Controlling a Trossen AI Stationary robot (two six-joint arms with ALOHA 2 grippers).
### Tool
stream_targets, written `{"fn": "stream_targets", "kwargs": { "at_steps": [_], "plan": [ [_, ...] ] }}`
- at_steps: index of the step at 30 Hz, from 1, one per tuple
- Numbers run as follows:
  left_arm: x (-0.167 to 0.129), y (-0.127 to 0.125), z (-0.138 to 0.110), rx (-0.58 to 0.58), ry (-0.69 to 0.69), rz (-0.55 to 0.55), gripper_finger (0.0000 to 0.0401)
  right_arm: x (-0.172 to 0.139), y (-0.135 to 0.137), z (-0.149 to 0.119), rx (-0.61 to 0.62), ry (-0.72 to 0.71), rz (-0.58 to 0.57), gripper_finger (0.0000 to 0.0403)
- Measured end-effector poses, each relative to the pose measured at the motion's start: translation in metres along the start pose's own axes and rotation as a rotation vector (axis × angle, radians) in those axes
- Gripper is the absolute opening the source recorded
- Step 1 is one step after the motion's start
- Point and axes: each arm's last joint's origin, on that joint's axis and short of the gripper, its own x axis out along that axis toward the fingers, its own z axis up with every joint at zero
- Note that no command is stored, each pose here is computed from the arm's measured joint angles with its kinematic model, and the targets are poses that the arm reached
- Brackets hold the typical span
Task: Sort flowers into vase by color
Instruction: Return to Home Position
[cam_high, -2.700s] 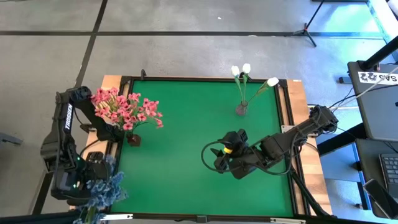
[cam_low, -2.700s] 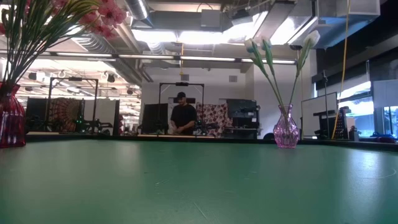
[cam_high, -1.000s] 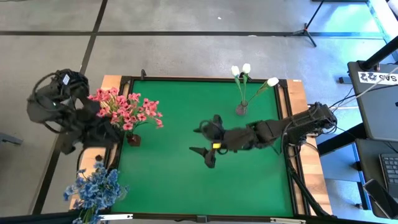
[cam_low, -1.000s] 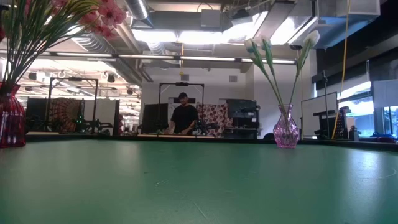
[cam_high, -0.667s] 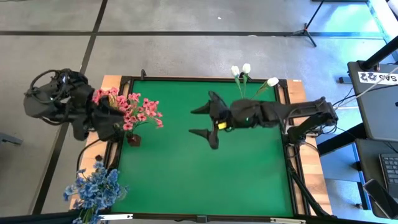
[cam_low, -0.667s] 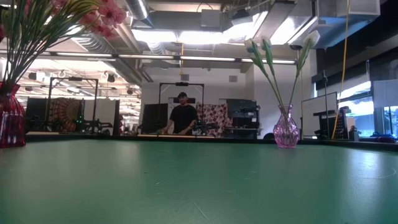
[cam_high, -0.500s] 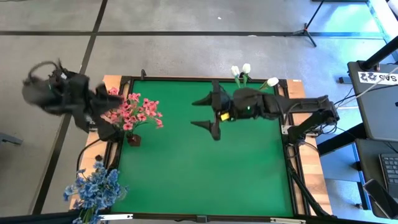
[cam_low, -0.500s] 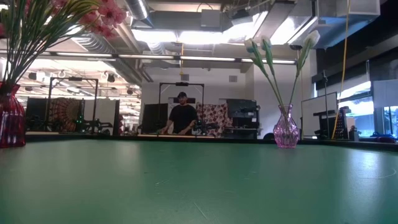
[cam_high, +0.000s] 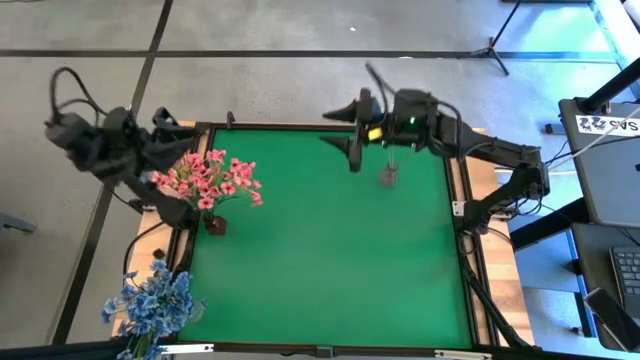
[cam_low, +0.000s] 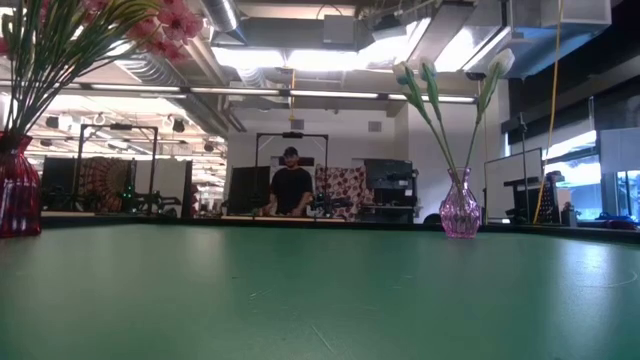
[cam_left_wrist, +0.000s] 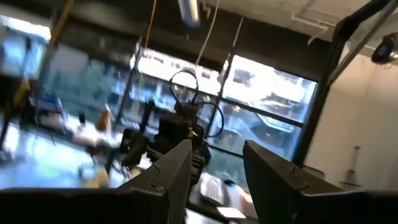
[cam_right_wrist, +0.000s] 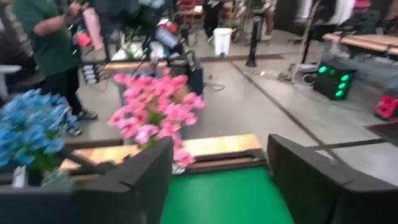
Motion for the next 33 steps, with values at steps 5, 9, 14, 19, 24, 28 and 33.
{"fn": "stream_targets", "kwargs": {
  "at_steps": [5,9,14,19,24,28,33],
  "plan": [
    [0.014,0.007,-0.026,0.084,-0.085,-0.061,0.0141,-0.008,-0.031,0.003,0.039,-0.005,-0.077,0.0203],
    [0.012,0.018,-0.025,0.12,-0.136,-0.093,0.0141,-0.02,-0.041,0.006,0.059,0.0,-0.116,0.0168],
    [-0.018,0.022,-0.006,0.256,-0.245,-0.392,0.0141,-0.043,-0.039,0.009,0.03,0.062,-0.182,0.014],
    [-0.03,0.03,-0.027,0.256,-0.349,-0.464,0.0141,-0.076,-0.041,0.023,-0.05,0.033,-0.234,0.0127],
    [-0.042,0.042,-0.062,0.242,-0.498,-0.525,0.0141,-0.117,-0.049,0.029,-0.051,0.043,-0.224,0.0122],
    [-0.064,0.048,-0.086,0.266,-0.422,-0.814,0.0141,-0.149,-0.048,0.034,-0.045,0.031,-0.167,0.0122],
    [-0.084,0.057,-0.112,0.262,-0.278,-1.052,0.0141,-0.18,-0.038,0.031,-0.04,0.012,-0.135,0.0122]
  ]
}}
